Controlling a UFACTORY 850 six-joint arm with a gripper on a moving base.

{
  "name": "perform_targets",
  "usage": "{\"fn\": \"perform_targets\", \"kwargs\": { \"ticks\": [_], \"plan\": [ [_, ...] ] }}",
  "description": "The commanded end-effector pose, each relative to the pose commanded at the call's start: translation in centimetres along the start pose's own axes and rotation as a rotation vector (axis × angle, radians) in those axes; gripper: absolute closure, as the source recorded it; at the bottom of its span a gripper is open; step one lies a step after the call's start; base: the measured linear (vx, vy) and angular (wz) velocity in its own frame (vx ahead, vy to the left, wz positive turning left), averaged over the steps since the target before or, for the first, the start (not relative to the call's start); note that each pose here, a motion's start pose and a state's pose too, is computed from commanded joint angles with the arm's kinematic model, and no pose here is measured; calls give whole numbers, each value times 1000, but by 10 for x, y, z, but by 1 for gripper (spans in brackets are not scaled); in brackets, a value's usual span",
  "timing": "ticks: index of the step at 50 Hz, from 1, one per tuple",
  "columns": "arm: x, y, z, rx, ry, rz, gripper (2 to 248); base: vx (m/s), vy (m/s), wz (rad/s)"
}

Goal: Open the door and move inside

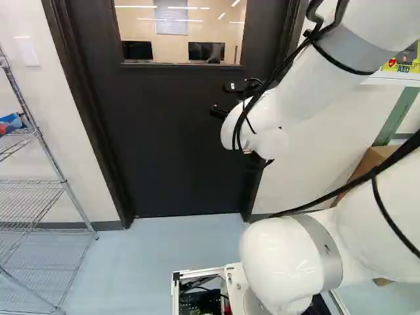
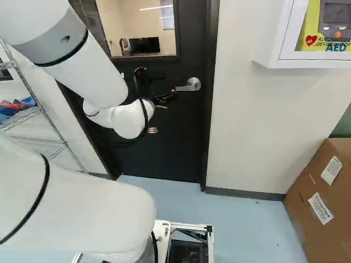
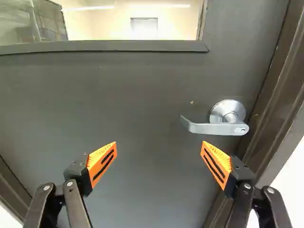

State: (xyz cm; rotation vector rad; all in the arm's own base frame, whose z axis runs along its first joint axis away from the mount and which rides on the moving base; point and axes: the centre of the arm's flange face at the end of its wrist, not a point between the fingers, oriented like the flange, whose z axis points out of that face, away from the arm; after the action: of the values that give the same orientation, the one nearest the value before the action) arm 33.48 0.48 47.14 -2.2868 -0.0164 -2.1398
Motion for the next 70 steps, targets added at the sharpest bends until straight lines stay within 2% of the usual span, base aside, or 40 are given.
{"fn": "perform_targets", "kwargs": {
  "ticks": [23, 42, 58, 70],
  "plan": [
    [27, 7, 24, -20, 39, 1, 3, 0, 0, 0],
    [47, 14, 51, -35, 36, 2, 3, 0, 0, 0],
    [52, 15, 74, -35, 28, 2, 3, 0, 0, 0],
    [51, 15, 78, -35, 22, 2, 3, 0, 0, 0]
  ]
}}
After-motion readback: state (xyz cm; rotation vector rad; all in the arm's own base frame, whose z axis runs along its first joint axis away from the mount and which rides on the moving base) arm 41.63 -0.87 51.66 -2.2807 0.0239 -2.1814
